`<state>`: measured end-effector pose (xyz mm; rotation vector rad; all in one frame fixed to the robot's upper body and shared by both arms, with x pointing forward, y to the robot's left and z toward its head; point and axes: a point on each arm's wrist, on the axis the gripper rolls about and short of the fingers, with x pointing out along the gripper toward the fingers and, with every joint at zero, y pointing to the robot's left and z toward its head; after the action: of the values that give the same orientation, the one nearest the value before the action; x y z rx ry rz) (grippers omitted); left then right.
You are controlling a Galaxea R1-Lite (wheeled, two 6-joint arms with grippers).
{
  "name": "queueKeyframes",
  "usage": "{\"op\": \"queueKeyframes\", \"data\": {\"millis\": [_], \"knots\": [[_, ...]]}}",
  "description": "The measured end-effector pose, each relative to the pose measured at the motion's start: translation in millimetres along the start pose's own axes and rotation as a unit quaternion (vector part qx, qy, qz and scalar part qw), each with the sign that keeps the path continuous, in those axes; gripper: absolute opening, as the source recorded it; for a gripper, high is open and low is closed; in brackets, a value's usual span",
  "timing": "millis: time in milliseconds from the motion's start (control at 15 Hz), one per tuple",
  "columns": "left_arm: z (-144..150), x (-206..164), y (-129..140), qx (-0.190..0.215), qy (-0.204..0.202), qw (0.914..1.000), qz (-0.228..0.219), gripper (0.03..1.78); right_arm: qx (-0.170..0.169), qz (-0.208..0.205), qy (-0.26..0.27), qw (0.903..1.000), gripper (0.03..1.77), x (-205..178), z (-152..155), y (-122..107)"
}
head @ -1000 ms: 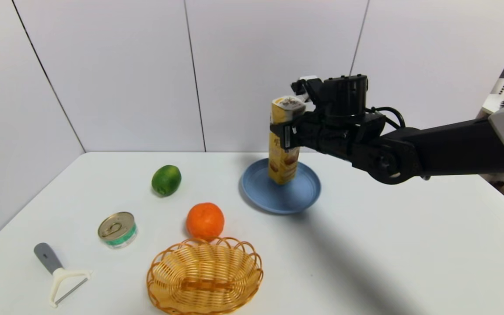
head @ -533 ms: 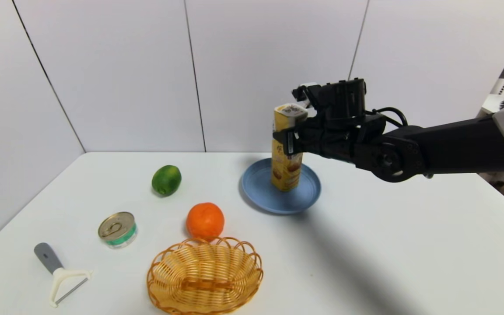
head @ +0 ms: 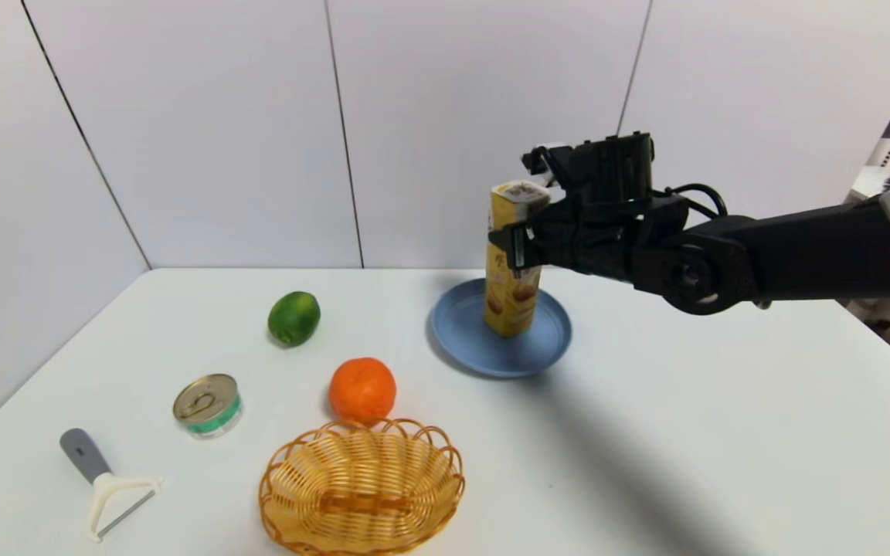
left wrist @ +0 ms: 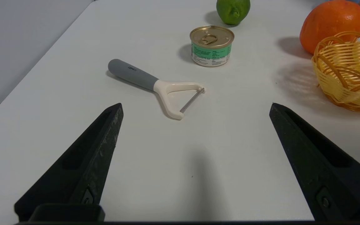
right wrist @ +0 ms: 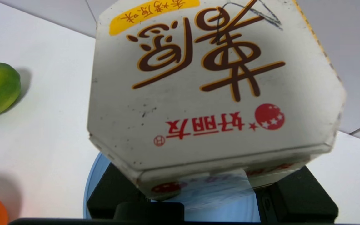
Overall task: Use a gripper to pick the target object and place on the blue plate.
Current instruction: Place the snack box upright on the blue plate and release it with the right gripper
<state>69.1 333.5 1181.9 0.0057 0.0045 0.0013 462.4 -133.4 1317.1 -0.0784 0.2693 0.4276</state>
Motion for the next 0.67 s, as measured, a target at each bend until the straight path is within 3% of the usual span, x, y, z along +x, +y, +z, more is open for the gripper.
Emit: {"op": "queueKeyframes", "data": {"millis": [533, 667], "knots": [[0.0, 0.0, 0.0, 0.0, 0.0, 1.0, 0.0, 1.69, 0.006, 0.003, -0.025, 0.9997, 0.86, -16.2, 17.0, 0.0], [0.0, 0.0, 0.0, 0.0, 0.0, 1.0, 0.0, 1.69, 0.006, 0.003, -0.024, 0.9997, 0.98, -17.4, 16.6, -0.4]]}}
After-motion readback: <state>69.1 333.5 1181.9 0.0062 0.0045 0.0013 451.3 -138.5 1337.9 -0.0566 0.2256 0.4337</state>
